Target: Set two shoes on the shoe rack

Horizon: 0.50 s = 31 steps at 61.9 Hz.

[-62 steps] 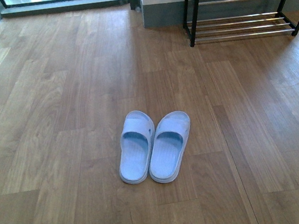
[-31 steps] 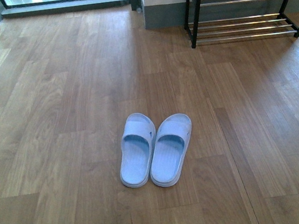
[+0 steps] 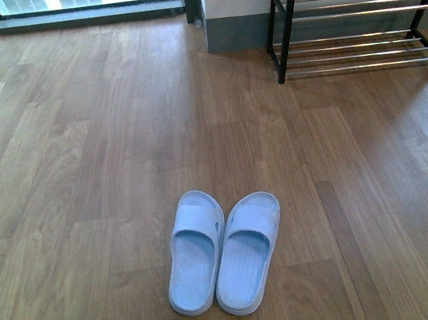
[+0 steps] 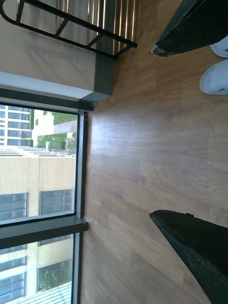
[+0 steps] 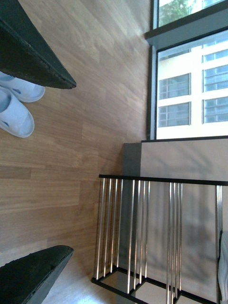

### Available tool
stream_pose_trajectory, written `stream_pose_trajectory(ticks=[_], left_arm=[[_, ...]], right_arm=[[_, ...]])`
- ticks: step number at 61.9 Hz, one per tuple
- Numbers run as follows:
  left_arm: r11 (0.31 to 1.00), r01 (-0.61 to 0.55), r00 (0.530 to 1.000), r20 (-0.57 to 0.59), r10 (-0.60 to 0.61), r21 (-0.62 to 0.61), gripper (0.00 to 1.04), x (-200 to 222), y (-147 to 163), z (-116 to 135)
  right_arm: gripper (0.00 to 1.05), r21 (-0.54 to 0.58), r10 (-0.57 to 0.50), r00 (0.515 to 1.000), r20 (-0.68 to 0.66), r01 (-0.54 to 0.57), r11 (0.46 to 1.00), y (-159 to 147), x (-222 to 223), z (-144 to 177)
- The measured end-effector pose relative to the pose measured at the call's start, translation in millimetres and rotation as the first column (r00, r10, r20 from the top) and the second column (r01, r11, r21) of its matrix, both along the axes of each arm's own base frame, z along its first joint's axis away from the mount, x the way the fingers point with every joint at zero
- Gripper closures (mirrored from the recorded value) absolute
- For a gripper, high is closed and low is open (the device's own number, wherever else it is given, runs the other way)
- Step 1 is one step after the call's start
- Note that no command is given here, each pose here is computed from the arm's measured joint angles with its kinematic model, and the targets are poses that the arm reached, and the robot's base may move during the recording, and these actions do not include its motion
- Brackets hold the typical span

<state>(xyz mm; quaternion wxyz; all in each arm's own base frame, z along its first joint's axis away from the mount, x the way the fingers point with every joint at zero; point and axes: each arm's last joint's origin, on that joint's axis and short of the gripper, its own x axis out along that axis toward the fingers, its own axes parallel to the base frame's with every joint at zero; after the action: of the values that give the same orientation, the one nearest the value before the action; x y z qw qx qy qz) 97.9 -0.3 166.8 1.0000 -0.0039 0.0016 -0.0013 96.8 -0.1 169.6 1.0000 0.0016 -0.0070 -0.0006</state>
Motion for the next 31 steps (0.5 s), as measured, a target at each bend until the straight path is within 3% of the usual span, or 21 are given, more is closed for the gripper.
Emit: stream_pose_trajectory(ticks=[17,23,31], left_arm=[[1.000,0.000,1.000,0.000,0.000,0.000,0.09,0,0,0],[1.000,0.000,1.000,0.000,0.000,0.000,0.09,0,0,0],[1.000,0.000,1.000,0.000,0.000,0.000,0.09,0,0,0]], right_arm=[[0.09,0.000,-0.003,1.000,-0.004,0.003,1.000,0,0,0],[0.09,-0.002,-0.063,0.996,-0.063,0.063,0.998,4,7,-2],[0.09,-0.009,0.001,0.987,-0.163,-0.002,1.000,14,32,-4]])
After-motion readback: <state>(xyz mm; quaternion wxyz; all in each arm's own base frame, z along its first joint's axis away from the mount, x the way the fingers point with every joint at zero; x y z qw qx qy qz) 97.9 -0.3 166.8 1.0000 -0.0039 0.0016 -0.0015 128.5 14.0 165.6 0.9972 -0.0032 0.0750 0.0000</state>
